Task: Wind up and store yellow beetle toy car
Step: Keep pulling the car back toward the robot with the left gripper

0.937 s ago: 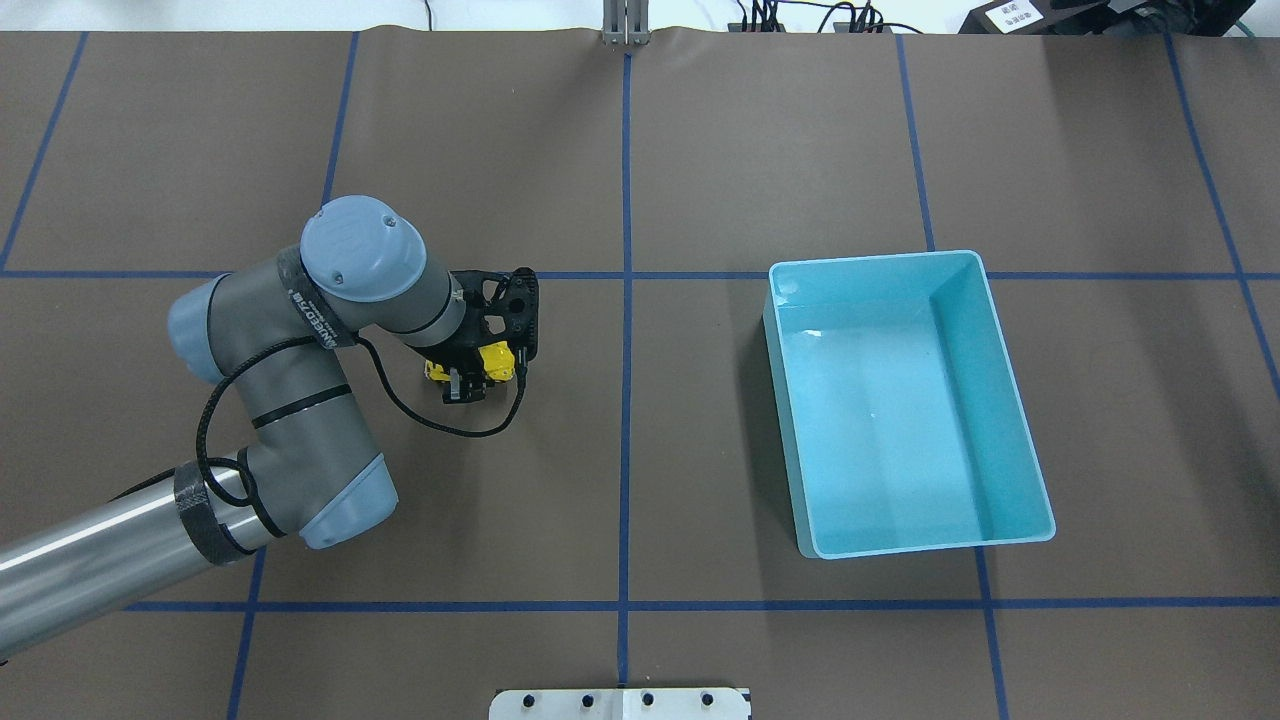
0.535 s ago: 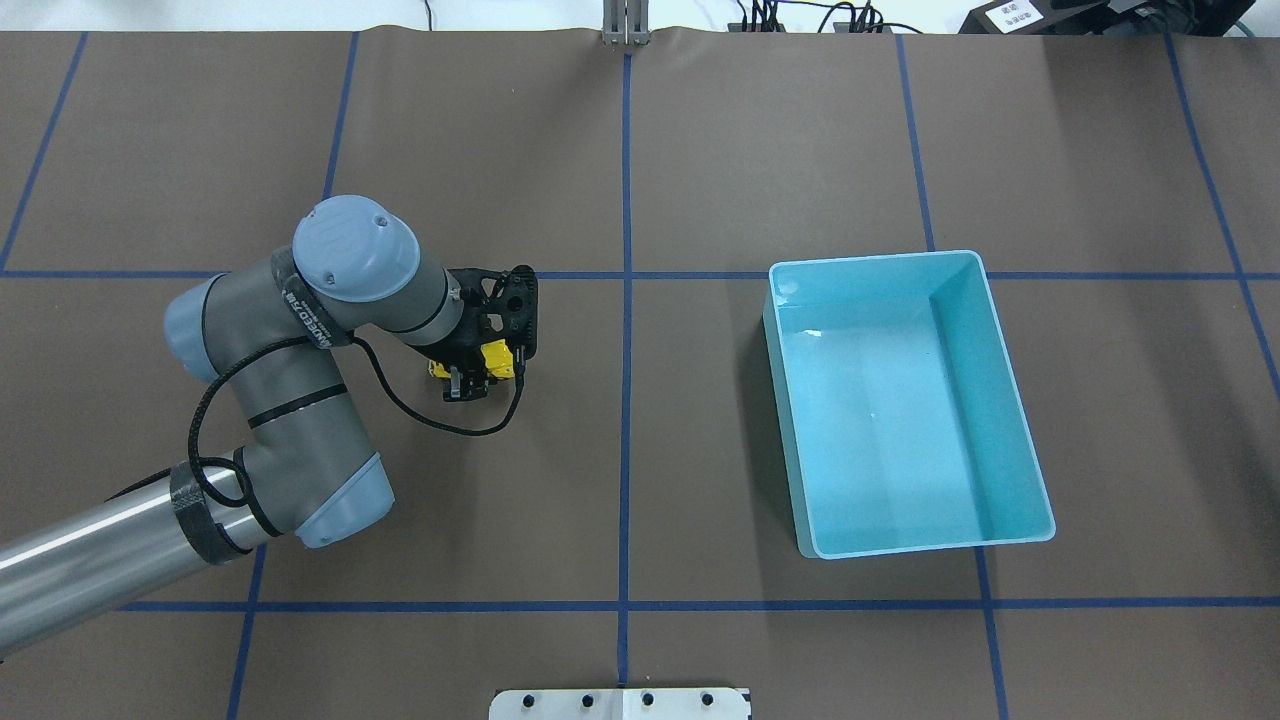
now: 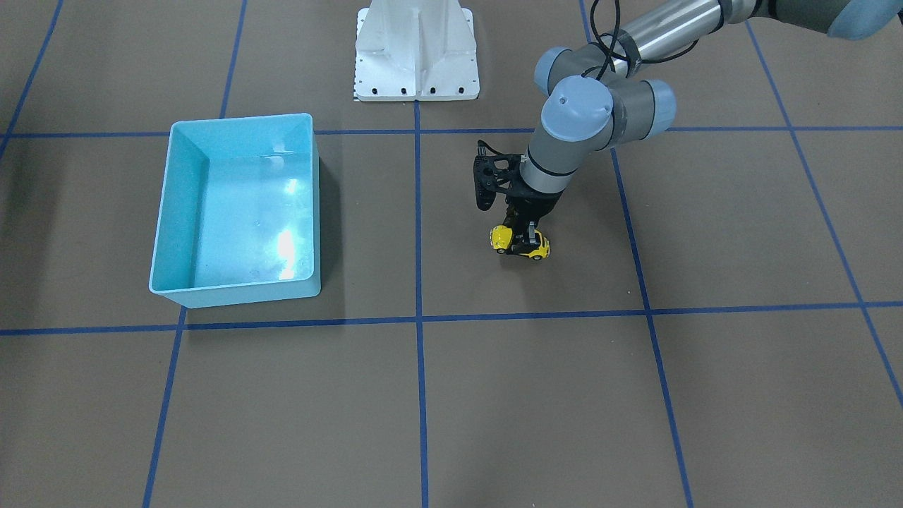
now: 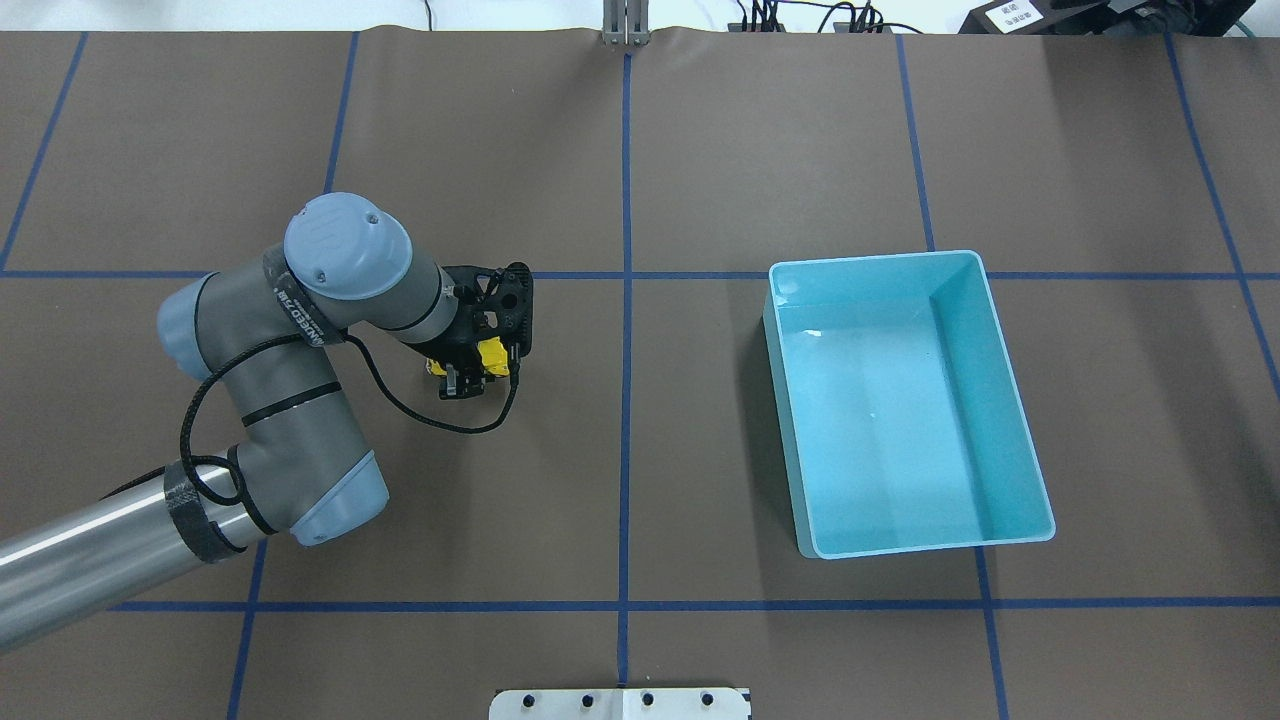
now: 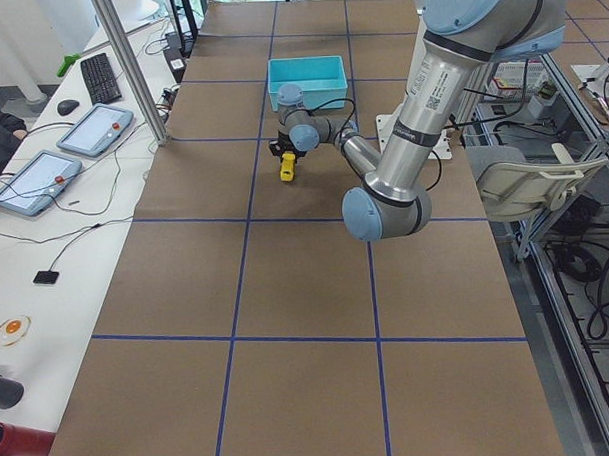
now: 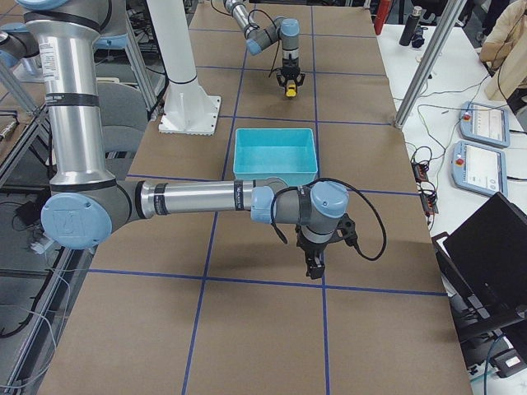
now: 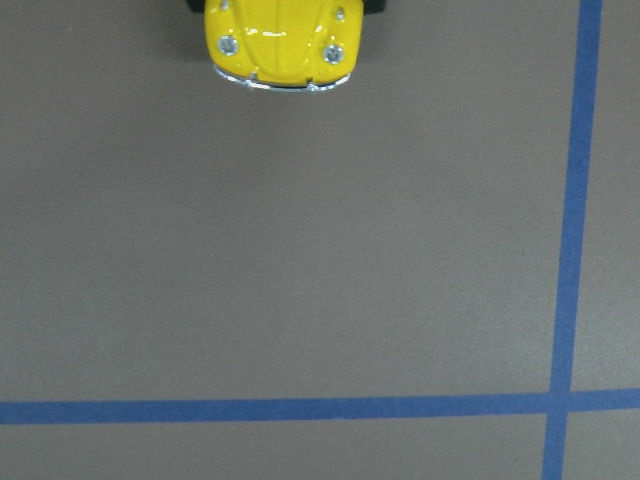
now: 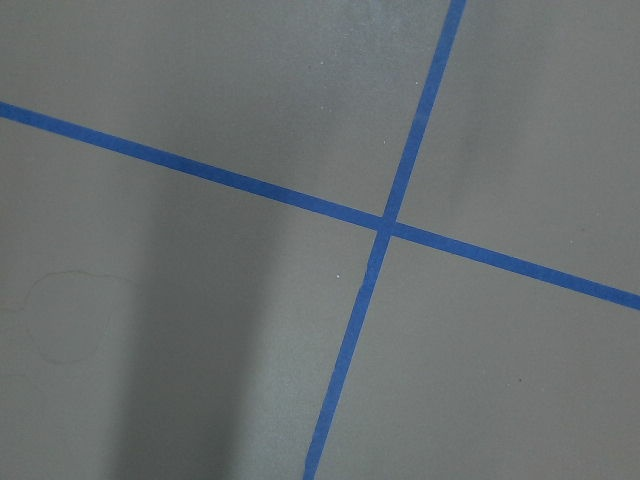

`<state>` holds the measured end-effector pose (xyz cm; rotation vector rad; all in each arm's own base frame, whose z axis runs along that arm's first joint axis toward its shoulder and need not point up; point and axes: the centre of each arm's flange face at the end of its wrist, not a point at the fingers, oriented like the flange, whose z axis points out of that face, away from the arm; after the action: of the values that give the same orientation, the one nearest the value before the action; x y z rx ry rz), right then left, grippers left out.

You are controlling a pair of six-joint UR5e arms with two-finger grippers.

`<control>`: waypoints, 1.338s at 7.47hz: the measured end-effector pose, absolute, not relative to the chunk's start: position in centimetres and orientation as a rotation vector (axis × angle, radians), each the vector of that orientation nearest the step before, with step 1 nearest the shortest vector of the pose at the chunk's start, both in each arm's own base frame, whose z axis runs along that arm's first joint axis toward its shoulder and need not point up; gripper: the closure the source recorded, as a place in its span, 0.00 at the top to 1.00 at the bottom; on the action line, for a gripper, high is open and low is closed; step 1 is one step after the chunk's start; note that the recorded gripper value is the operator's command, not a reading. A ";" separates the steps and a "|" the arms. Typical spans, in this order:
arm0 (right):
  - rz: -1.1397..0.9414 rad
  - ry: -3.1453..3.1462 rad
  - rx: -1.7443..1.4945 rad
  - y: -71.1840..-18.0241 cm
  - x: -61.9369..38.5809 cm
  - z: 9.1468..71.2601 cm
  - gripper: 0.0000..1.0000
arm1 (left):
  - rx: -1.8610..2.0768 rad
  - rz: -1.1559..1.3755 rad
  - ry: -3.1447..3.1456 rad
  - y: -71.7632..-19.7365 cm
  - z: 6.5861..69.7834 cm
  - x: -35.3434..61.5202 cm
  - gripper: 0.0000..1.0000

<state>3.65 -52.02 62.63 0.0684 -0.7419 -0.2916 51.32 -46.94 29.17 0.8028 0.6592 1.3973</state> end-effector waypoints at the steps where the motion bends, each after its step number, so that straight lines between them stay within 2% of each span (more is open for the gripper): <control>1: -0.292 -0.742 0.069 -52.0 3.6 62.6 1.00 | 0.801 1.397 0.662 -46.9 29.1 51.3 0.00; 10: -0.293 -0.742 0.071 -52.0 3.6 62.5 1.00 | 0.778 1.384 0.737 -46.3 29.4 49.9 0.00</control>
<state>3.65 -52.01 62.55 0.0709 -0.7417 -0.2925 49.86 -46.28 29.35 0.7779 0.7368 1.3844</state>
